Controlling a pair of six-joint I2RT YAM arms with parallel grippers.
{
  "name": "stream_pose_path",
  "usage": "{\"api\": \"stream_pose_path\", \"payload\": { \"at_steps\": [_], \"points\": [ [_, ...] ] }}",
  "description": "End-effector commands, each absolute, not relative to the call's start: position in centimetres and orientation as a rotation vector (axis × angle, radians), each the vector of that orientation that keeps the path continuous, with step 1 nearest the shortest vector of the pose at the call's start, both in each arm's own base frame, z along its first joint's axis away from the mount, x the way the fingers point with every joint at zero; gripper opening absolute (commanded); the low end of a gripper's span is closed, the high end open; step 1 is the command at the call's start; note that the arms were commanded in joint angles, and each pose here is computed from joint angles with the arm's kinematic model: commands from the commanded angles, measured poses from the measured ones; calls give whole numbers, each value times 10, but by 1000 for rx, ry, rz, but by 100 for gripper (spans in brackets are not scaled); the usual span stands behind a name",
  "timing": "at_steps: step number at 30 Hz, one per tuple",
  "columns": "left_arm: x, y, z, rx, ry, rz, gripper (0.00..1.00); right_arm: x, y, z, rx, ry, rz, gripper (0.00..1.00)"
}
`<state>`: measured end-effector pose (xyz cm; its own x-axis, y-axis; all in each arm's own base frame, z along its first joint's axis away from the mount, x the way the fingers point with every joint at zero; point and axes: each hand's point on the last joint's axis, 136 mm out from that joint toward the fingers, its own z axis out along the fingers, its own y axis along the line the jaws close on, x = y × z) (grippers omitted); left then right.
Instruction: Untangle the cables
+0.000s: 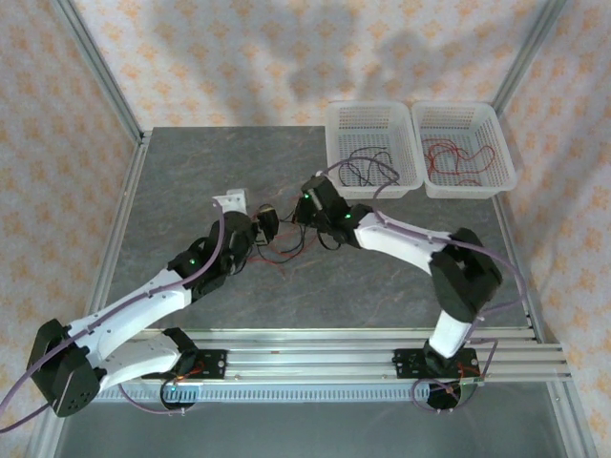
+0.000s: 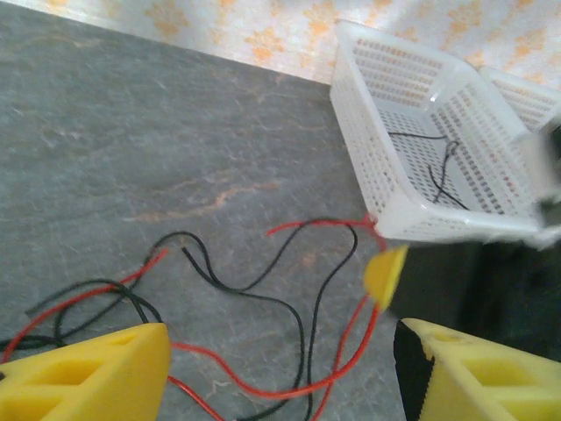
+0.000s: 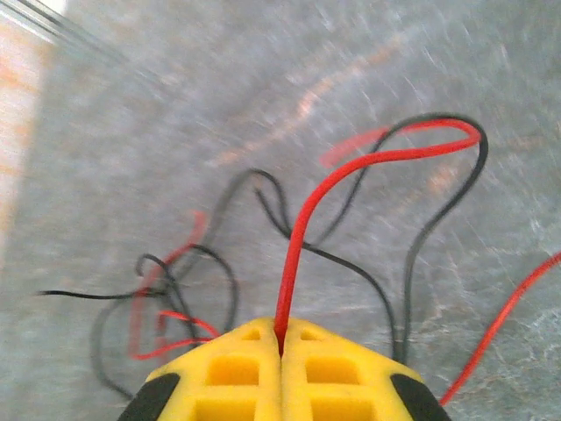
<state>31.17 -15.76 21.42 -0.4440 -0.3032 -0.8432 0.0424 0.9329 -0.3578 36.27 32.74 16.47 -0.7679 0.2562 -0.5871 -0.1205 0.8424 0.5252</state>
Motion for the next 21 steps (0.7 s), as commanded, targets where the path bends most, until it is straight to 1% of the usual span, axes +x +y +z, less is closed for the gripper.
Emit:
{"api": "stream_pose_path", "payload": {
  "at_steps": [1,6,11,21],
  "points": [
    [308,-171,227,-176,1909,-564,68,357,325,211,66,2252,781,0],
    [298,-184,225,-94,1868,-644,68,347,323,258,45,2165,878,0],
    [295,-203,230,15,1853,-651,68,336,328,287,22,2122,987,0],
    [310,-213,239,118,1812,-464,69,321,327,330,10,2051,1111,0]
  ]
}}
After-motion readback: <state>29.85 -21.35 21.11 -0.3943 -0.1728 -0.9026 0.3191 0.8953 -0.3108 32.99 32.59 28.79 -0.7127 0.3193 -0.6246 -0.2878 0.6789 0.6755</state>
